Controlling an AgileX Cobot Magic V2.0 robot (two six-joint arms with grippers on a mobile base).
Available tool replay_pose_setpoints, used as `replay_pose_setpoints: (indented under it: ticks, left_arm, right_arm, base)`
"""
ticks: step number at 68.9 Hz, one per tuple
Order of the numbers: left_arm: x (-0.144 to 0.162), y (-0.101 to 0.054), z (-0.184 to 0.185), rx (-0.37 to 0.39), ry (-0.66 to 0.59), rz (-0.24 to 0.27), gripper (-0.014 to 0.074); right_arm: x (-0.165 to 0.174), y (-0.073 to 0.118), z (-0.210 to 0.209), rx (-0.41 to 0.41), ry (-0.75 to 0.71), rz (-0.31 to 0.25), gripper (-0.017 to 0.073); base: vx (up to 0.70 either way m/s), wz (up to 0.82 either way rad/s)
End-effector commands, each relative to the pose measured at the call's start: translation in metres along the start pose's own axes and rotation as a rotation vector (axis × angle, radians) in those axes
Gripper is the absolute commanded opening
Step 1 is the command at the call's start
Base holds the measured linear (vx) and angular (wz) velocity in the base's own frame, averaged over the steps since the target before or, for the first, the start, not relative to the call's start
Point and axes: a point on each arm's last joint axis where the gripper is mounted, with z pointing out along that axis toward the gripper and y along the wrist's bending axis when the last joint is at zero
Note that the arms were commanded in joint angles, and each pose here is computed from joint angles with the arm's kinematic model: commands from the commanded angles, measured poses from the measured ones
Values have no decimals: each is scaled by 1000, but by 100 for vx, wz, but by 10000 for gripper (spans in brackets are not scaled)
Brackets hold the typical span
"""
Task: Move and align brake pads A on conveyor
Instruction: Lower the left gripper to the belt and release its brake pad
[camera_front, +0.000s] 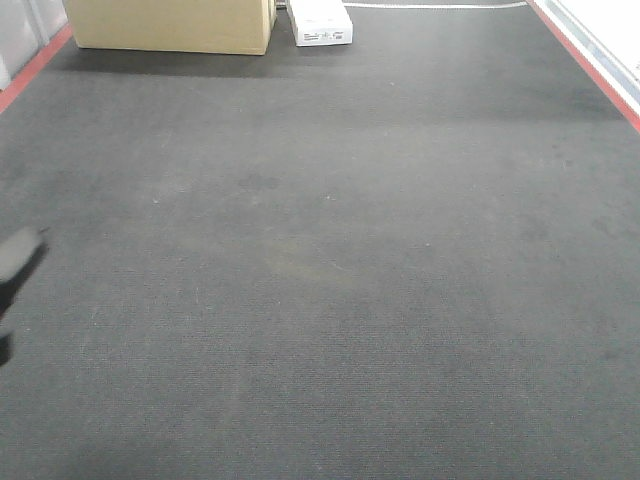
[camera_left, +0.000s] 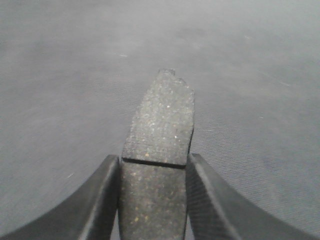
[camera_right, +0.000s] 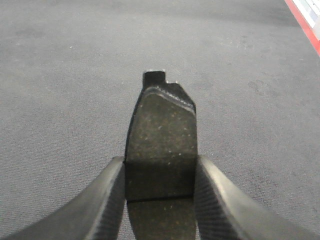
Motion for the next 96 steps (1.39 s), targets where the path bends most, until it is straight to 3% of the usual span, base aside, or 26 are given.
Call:
replay_pose_setpoints:
  ticks: [1, 10, 27, 32, 42, 47, 49, 52, 54, 57, 64, 72, 96]
  left_arm:
    - [-31, 1, 12, 25, -98, 8, 150]
    - [-49, -13, 34, 136, -81, 70, 151]
    - [-65, -72, 74, 353, -8, 233, 160]
    - [-66, -85, 86, 379, 31, 261, 162]
    - [-64, -98, 114, 351, 155, 249, 164]
    - [-64, -99, 129, 297, 246, 195, 164]
    - [-65, -97, 133, 256, 283, 150, 164]
    - [-64, -96, 145, 201, 349, 120, 164]
    - [-66, -94, 149, 151, 383, 61, 165]
    - [-65, -92, 160, 89, 438, 25, 167]
    - [-67, -87, 178, -56, 485, -66, 167]
    - [-65, -88, 197, -117, 497, -174, 171]
    - [-38, -91, 226, -152, 603, -229, 189]
  right_arm:
    - [-17, -3, -5, 26, -117, -9, 14]
    - [-17, -3, -5, 26, -117, -9, 14]
    - [-17, -3, -5, 26, -117, -9, 14]
    - [-17, -3, -5, 26, -117, -9, 14]
    - [-17, -3, -5, 26, -117, -9, 14]
    - [-17, -3, -5, 26, -117, -9, 14]
    - [-17, -3, -5, 26, -117, -9, 14]
    - [-17, -3, -5, 26, -117, -9, 14]
    - [-17, -3, -5, 26, -117, -9, 14]
    - [-17, -3, -5, 26, -117, -9, 14]
    - [-17, -3, -5, 26, -117, -9, 14]
    - [-17, -3, -5, 26, -117, -9, 14]
    - [-17, -3, -5, 26, -117, -9, 14]
  base:
    - [0, 0]
    - [0, 0]
    - [0, 0]
    - [0, 0]
    - [0, 0]
    - [0, 0]
    - [0, 0]
    - [0, 0]
    - [0, 0]
    - [0, 0]
    - [0, 0]
    - [0, 0]
    - [0, 0]
